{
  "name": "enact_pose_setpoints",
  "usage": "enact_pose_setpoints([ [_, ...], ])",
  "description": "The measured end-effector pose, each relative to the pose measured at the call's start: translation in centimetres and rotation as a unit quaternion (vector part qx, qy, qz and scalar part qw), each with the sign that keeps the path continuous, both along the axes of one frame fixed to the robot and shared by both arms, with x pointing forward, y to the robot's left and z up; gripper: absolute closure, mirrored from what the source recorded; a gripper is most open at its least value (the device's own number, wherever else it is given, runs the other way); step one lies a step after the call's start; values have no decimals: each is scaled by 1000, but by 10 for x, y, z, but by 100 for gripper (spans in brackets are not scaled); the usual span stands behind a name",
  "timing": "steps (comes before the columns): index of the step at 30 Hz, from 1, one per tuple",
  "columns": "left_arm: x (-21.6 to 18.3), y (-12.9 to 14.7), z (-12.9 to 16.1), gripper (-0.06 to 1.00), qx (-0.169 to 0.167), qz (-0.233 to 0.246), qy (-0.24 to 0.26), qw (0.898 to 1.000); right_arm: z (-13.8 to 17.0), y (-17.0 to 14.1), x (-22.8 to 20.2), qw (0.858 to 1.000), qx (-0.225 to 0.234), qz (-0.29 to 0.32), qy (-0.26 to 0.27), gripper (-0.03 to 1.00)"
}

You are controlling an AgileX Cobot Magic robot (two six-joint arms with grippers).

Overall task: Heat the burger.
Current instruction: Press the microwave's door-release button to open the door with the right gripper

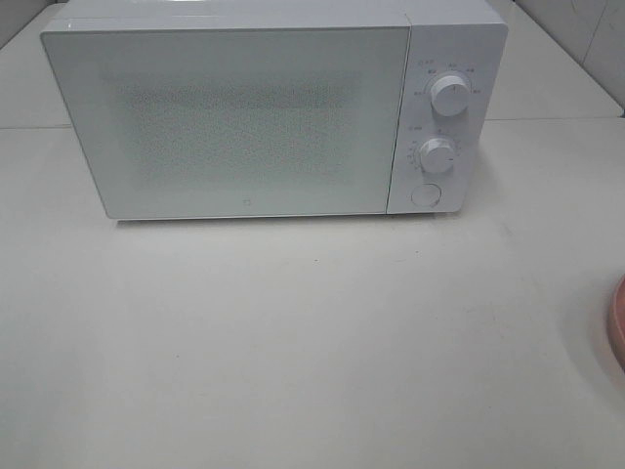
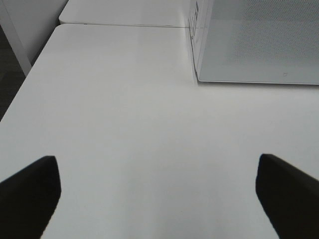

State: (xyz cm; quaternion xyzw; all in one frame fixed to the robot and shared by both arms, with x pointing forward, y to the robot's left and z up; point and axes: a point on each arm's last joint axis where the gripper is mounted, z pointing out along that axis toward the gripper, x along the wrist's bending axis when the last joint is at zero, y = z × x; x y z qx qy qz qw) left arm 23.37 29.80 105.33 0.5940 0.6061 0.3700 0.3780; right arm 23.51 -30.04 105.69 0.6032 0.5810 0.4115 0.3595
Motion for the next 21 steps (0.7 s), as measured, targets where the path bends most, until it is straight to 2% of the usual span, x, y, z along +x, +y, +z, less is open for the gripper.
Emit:
enact_pose_setpoints([
  [9,0,0,0,-5,0,0,0,1000,7,1,3,1000,5,4,6,21],
  [21,0,0,0,-5,0,0,0,1000,25,5,51,1000,8,6,13,21],
])
